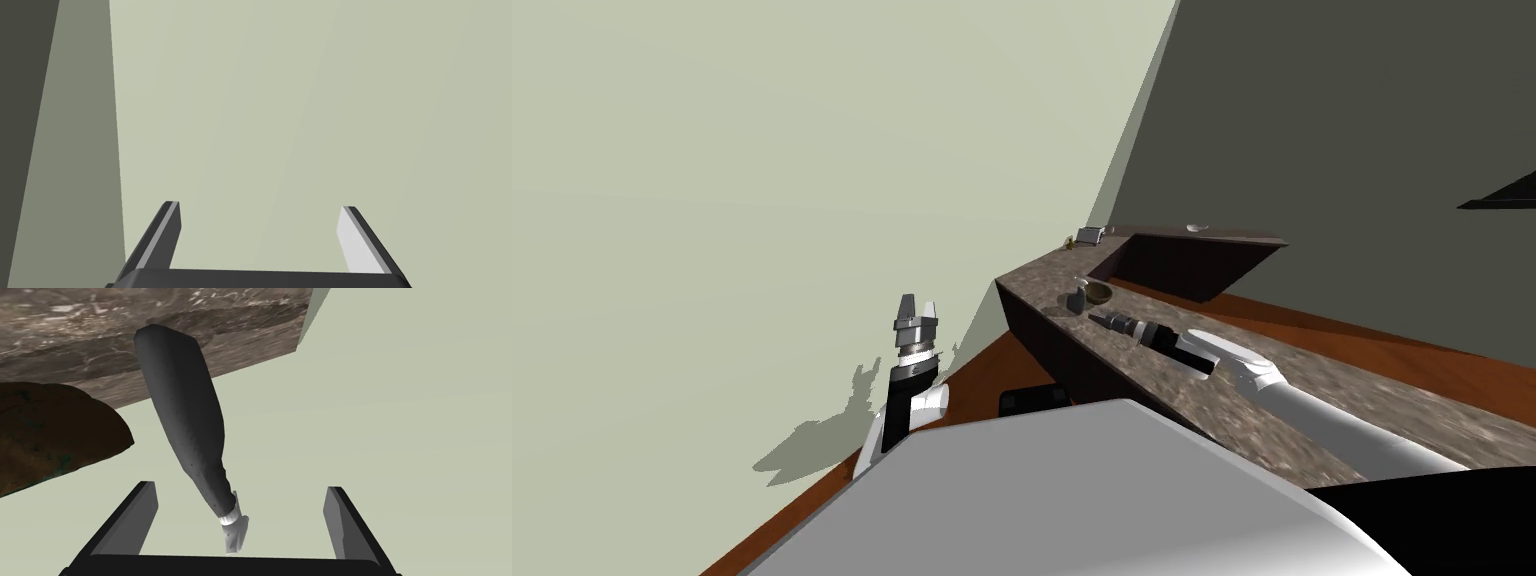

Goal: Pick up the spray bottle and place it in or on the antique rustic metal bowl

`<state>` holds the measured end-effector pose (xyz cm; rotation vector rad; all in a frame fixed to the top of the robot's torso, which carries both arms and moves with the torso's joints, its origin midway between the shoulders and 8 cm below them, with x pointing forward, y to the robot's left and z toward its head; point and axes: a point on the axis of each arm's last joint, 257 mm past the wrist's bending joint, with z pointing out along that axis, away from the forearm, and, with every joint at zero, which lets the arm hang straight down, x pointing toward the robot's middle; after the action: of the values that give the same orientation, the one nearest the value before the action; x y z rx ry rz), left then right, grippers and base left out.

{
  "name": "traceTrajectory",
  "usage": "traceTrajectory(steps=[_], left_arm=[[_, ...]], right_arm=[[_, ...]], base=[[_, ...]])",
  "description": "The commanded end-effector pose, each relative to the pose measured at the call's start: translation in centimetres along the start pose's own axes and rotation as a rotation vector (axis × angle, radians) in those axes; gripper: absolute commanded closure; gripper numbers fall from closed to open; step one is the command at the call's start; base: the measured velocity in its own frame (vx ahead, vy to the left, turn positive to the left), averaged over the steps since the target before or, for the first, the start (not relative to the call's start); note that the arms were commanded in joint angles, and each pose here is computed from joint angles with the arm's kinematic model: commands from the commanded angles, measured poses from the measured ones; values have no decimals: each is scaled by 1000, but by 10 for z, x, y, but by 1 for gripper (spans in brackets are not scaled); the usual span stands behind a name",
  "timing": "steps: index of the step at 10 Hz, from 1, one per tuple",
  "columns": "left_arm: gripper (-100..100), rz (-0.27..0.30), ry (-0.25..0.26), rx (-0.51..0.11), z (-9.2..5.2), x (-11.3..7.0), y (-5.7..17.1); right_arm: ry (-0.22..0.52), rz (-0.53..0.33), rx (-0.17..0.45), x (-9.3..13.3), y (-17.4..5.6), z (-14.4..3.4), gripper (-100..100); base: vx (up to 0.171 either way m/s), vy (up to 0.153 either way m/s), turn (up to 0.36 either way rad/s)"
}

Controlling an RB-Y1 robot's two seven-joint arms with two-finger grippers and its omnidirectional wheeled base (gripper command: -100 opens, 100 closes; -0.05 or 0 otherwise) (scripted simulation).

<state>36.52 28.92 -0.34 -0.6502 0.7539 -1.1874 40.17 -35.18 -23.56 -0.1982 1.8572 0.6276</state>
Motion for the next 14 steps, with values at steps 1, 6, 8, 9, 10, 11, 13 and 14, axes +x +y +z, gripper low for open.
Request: traceTrajectory(steps=[1,6,8,9,10,11,13,14], left_arm=[[0,0,0,0,0,0,0],[0,0,0,0,0,0,0],[0,0,0,0,0,0,0],[0,0,0,0,0,0,0],[0,0,0,0,0,0,0],[0,0,0,0,0,0,0],[0,0,0,0,0,0,0],[0,0,0,0,0,0,0]], right_arm=[[41,-61,34,-1,-21,-6,-100],[127,-205,102,-14,-61,-19,-100],[154,-256,126,-21,-75,-23,-100],[164,-277,135,-24,-80,-25,-100],[176,-305,147,-28,-87,-27,-100],[169,-288,138,-26,-82,-25,-100],[170,-291,140,-27,-82,-25,-100],[170,-291,140,-27,-82,-25,100]], base=[[0,-10,254],[4,1,172],[1,11,182],[0,13,135],[2,21,185],[3,6,41],[0,0,0],[0,0,0]])
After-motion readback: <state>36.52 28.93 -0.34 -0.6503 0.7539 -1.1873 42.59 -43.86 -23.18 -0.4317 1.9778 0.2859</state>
